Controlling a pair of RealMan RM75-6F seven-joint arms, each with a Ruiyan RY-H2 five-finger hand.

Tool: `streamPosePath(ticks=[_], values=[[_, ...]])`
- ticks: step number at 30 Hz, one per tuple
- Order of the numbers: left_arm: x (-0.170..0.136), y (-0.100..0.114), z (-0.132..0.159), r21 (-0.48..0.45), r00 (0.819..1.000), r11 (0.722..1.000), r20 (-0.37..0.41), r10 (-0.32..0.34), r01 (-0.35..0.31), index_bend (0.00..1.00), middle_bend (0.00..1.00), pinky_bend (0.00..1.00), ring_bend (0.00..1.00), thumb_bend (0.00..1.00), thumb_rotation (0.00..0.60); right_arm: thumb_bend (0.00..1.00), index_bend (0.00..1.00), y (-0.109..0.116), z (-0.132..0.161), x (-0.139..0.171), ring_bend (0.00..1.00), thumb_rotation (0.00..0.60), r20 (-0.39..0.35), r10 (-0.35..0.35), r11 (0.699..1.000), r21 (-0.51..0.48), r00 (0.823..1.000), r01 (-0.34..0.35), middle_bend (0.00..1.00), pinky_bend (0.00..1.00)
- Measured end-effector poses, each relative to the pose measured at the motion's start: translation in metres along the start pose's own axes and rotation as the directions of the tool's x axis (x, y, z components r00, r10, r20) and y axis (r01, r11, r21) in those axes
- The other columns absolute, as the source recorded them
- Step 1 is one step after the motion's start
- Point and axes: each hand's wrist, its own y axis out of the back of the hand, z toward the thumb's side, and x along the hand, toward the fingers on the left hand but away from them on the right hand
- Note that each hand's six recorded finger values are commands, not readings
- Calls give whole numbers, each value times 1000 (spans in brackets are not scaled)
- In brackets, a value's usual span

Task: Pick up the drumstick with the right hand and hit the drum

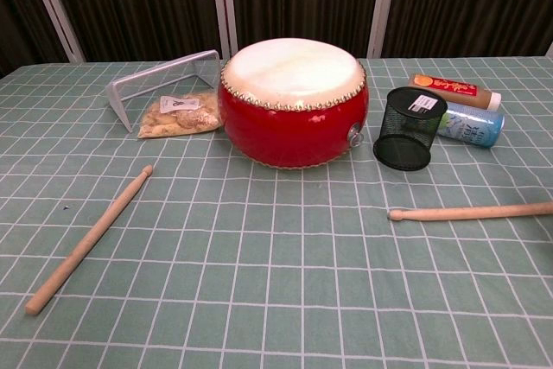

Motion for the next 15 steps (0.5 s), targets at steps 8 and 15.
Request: streamPosePath(ticks=[8, 15], values=[[0, 3, -2, 68, 999, 996, 21, 49, -50, 0, 0, 0, 0, 0, 600, 296, 0, 31, -49, 39, 16, 600, -34, -151, 986, -77, 988, 148, 0, 77], [-3, 5, -4, 113, 995, 989, 45, 92, -96, 0, 0, 0, 0, 0, 600, 296, 0, 31, -76, 58, 16, 600, -64, -196, 978, -83, 978, 191, 0, 77]])
